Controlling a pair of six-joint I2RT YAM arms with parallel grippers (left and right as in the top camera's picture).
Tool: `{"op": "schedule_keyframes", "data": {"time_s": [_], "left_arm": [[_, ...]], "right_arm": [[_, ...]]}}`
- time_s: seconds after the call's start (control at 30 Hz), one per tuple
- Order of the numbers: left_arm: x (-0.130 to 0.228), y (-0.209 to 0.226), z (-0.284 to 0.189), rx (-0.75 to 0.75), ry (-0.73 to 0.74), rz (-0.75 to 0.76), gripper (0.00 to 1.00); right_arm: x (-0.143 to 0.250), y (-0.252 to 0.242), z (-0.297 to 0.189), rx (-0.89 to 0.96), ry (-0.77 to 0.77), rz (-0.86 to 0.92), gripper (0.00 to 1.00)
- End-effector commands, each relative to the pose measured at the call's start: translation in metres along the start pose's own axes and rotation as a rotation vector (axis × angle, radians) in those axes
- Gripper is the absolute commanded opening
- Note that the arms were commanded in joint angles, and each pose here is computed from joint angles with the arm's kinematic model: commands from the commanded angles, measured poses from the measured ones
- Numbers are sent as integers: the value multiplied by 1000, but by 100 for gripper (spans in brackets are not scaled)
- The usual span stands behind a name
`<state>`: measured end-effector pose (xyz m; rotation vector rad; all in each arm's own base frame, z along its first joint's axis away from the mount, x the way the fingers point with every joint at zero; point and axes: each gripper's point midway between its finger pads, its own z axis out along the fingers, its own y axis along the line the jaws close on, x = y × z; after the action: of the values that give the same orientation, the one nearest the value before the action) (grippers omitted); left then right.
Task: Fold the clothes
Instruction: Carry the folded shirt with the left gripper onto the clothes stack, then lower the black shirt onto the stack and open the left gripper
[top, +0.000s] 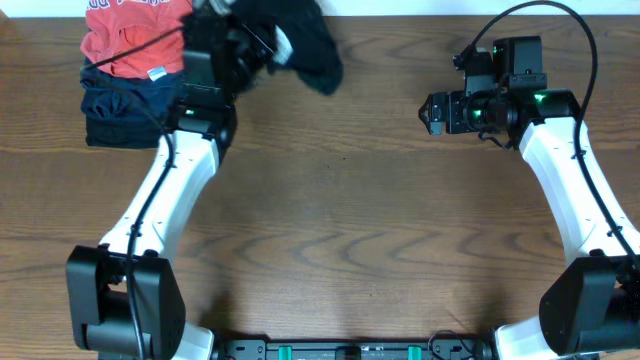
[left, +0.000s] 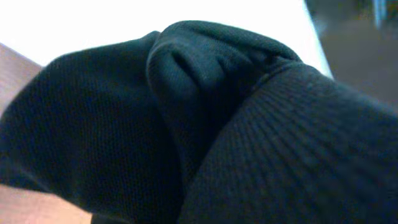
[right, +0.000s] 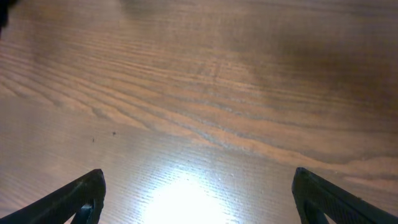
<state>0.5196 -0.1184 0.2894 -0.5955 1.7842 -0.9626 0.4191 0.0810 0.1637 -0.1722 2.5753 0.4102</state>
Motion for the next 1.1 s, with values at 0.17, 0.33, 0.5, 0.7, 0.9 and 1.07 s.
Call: {"op": "schedule_keyframes", "data": {"time_s": [0.17,0.33,0.5,0.7,0.9,1.07], "left_arm": [[-158,40,-50,-60,-596,-198,6],[-204,71,-61,-49,-725,-255,6],[-234,106,-46,-57,-770,-336,6],[-275,104,-20,14,-785,-318,6],[-282,117,-8,-48,-759,-333,6],[-242,164,7,-251,-595,-392,6]], "right_arm": [[5,-6,2,10,17,-6,93],[6,-7,3,10,19,-5,93],[5,-7,3,10,16,-6,92],[3,-7,3,11,8,-9,92],[-2,-7,3,10,-13,-14,92],[-3,-7,3,10,-18,-12,92]]}}
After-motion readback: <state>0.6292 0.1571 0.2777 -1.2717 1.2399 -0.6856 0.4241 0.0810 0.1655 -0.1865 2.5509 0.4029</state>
